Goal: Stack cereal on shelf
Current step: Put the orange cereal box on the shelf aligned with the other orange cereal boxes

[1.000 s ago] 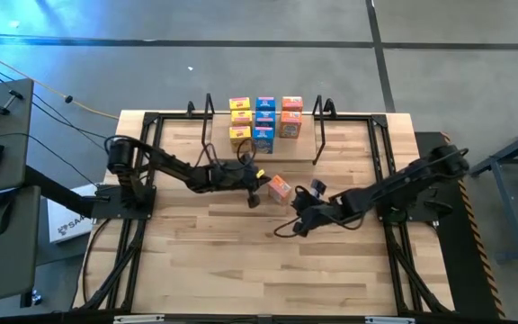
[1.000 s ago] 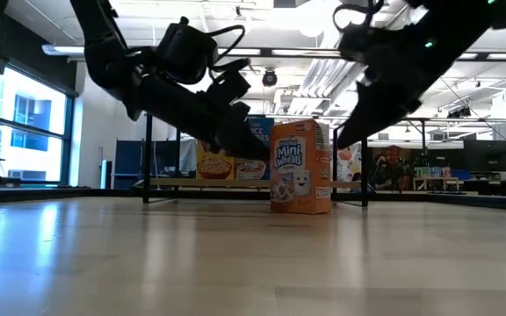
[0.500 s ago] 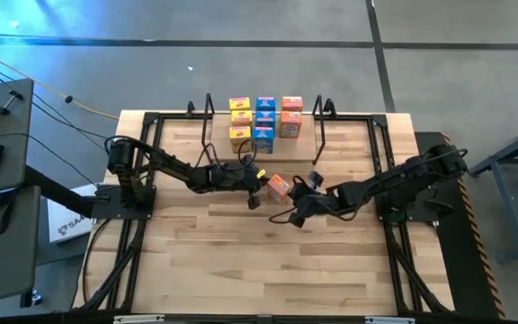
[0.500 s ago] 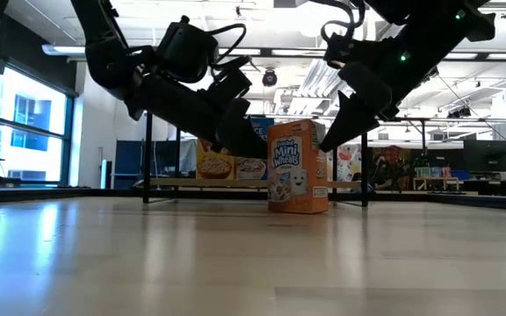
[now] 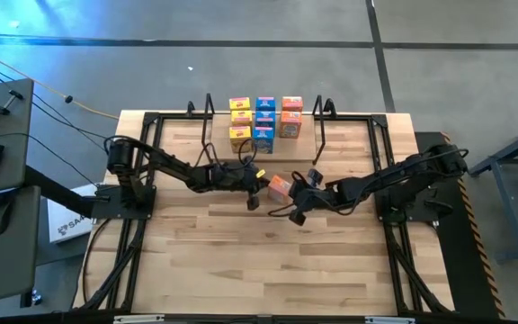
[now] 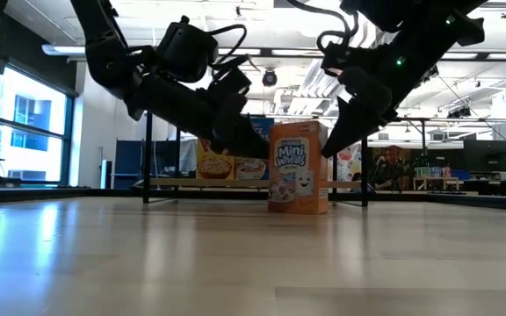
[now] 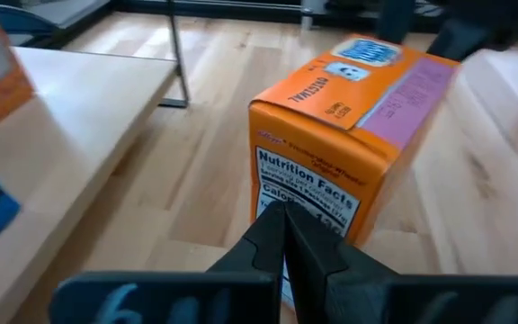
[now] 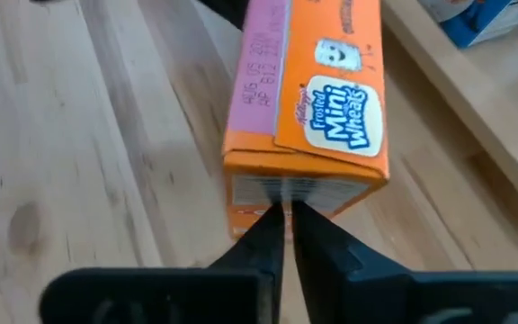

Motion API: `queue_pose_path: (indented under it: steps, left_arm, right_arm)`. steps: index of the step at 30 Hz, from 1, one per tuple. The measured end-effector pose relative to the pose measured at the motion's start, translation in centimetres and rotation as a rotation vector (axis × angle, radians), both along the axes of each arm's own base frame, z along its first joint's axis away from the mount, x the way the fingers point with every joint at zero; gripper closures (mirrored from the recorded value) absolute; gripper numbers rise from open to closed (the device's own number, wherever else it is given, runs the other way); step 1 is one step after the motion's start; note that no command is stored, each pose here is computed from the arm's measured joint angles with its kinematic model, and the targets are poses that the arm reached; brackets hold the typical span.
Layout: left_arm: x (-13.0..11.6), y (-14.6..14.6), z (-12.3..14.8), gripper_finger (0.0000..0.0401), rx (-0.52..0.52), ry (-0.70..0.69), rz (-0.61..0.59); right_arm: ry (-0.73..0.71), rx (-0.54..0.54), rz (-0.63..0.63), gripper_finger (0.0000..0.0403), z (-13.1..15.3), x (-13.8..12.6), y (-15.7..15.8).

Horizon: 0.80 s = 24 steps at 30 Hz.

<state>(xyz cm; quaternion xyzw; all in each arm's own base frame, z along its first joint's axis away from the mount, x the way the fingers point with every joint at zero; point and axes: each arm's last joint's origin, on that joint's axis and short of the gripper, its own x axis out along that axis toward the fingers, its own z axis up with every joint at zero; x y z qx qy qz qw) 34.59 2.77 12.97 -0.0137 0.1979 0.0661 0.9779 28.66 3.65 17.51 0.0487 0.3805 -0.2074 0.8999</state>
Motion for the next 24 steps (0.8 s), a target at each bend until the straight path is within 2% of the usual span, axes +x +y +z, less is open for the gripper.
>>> queue_pose_path:
  steps: [9, 14, 18, 24]
  left_arm:
    - [-0.7, 0.5, 1.5, 0.0401, -0.048, -0.002, -0.089]
    - [-1.6, 1.1, 2.4, 0.0401, -0.066, -0.036, -0.116]
    - [-2.5, 1.3, 3.4, 0.0401, -0.058, -0.063, -0.121]
    - [-3.1, 1.1, 5.1, 0.0401, 0.007, -0.105, -0.156]
  right_arm:
    - [0.069, 0.041, -0.023, 0.0279, 0.4, -0.2, 0.2]
    - [0.128, 0.029, -0.036, 0.0234, 1.4, -0.3, 1.0]
    - [0.178, -0.005, -0.059, 0.0222, 2.8, -0.4, 1.5]
    - [0.174, -0.031, -0.041, 0.0221, 5.0, -0.1, 2.5]
